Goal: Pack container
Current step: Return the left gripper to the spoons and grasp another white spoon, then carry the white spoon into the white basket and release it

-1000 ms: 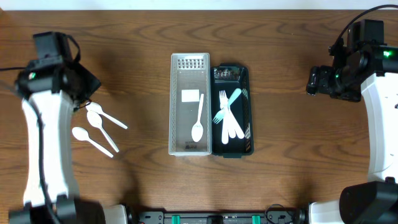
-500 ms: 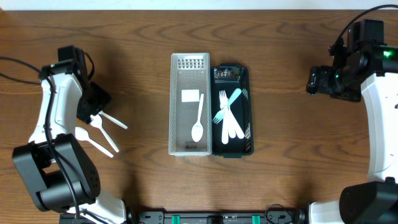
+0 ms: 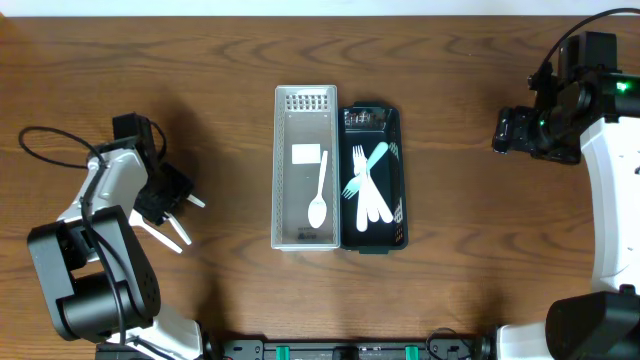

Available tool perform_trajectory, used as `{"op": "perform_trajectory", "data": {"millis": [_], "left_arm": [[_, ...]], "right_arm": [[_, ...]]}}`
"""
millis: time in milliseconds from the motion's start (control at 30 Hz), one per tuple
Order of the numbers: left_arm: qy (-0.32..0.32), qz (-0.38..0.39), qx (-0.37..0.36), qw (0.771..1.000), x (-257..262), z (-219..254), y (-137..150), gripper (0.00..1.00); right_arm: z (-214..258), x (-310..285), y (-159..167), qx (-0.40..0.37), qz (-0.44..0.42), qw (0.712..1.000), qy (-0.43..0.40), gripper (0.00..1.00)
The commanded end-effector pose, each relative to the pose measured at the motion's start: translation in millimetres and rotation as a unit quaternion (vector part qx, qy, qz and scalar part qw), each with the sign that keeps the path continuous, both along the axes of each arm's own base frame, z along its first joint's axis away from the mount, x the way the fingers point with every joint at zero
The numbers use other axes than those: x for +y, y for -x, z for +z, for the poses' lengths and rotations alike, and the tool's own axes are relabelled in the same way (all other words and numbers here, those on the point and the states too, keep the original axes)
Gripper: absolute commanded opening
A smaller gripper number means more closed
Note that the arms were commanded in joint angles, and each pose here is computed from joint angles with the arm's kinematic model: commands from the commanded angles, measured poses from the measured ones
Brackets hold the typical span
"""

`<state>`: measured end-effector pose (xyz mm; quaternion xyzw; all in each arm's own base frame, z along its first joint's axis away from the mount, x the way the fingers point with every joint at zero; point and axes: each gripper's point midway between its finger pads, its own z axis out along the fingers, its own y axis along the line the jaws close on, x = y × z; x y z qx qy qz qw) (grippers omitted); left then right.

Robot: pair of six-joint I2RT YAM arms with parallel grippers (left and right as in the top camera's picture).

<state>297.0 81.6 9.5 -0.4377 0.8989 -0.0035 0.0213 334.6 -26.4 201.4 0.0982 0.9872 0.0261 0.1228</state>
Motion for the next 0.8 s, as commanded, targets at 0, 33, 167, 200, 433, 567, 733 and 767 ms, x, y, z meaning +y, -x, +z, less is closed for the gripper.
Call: {"op": "perform_trajectory", "data": {"millis": [0,33,167,200,433,567,733,767], "left_arm": [[0.004,-0.016,-0.008,1.000,1.0,0.3,-1.9,0.56],[0.004,-0.017,-0.009,1.000,1.7,0.3,-2.4,0.56],[0.003,-0.015,-0.011,1.000,4.1,0.4,-2.8,0.56],[0.002,-0.014,-0.011,1.000,5.1,0.4,-2.6,0.56],[0.002,-0.007,-0.011,1.000,12.9,0.4,-0.2,0.56],[0.001,-0.016,-0.012,1.000,13.4,-1.2,-1.1,0.56],[0.004,-0.019,-0.004,1.000,13.6,-9.8,-1.1,0.55],[0.004,-0.019,-0.003,1.000,13.7,-11.8,-1.4,0.55]], "right_arm": [[-1.2,4.3,0.8,0.002,0.007,1.000,-0.003,0.82],[-1.2,4.3,0.8,0.002,0.007,1.000,-0.003,0.82],[-1.2,4.4,0.9,0.002,0.007,1.000,-0.003,0.82],[-1.2,4.4,0.9,0.002,0.007,1.000,-0.003,0.82],[-1.2,4.4,0.9,0.002,0.007,1.000,-0.003,0.82],[-1.2,4.4,0.9,0.002,0.007,1.000,-0.003,0.82],[-1.4,4.4,1.8,0.004,0.007,1.000,-0.003,0.82],[-1.4,4.5,2.0,0.005,0.007,1.000,-0.003,0.82]]}}
